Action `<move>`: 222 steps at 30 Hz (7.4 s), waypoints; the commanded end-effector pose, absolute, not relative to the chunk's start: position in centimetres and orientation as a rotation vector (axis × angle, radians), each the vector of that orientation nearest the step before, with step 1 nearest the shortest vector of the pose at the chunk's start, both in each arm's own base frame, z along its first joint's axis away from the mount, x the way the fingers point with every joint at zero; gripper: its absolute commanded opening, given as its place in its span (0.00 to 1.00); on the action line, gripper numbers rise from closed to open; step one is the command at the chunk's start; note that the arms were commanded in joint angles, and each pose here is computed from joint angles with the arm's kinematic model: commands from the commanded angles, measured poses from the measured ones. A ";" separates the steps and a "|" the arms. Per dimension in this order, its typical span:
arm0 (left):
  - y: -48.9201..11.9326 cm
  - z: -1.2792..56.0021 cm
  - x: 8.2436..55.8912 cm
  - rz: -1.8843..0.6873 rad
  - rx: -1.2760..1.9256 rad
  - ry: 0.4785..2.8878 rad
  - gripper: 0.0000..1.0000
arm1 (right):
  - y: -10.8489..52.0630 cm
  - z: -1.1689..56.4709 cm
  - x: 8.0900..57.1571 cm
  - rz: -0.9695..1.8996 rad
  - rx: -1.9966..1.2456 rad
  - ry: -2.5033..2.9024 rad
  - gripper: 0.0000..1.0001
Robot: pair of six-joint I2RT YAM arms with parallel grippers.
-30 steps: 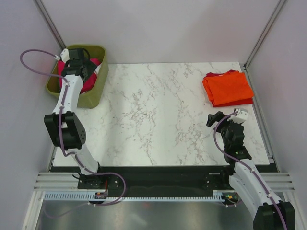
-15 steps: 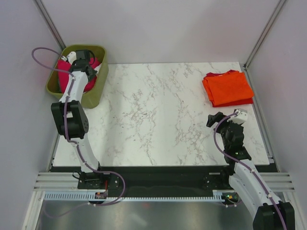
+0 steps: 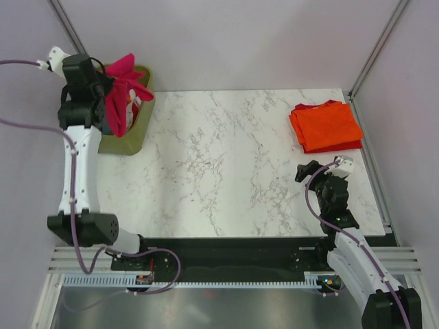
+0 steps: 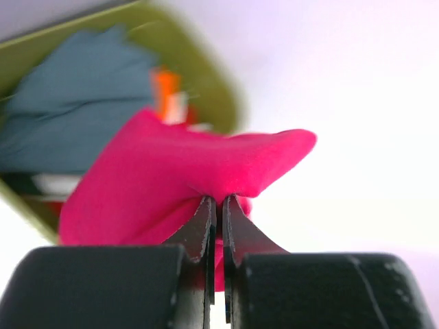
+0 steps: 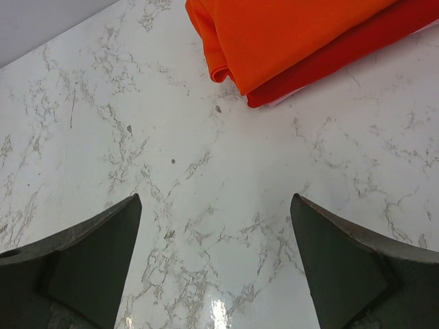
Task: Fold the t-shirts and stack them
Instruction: Grab the tshirt from the pile, then move the tshirt to the center of the board, then flatten the tshirt out
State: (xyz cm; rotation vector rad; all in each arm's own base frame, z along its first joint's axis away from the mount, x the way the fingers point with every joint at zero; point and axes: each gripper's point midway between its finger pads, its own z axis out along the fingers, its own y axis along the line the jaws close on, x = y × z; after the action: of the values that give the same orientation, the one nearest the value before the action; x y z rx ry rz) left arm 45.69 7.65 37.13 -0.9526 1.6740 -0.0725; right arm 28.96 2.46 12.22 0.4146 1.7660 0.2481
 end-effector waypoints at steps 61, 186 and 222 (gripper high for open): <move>-15.8 8.8 34.9 -0.724 -0.460 2.139 0.78 | 34.9 10.6 41.9 0.375 -0.145 2.275 0.70; -3.3 26.8 20.9 -0.621 -0.730 1.597 1.00 | 7.2 22.9 22.3 0.418 0.566 1.755 0.85; -8.4 16.7 28.9 -0.557 -0.640 2.088 1.00 | 13.1 11.0 50.9 -0.008 0.456 2.162 0.50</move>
State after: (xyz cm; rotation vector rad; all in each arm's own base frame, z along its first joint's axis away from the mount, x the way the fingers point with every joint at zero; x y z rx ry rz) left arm 28.30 -8.88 15.44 -0.6510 2.1327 -0.5825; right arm 48.11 12.27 9.48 0.4167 2.2265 -0.0759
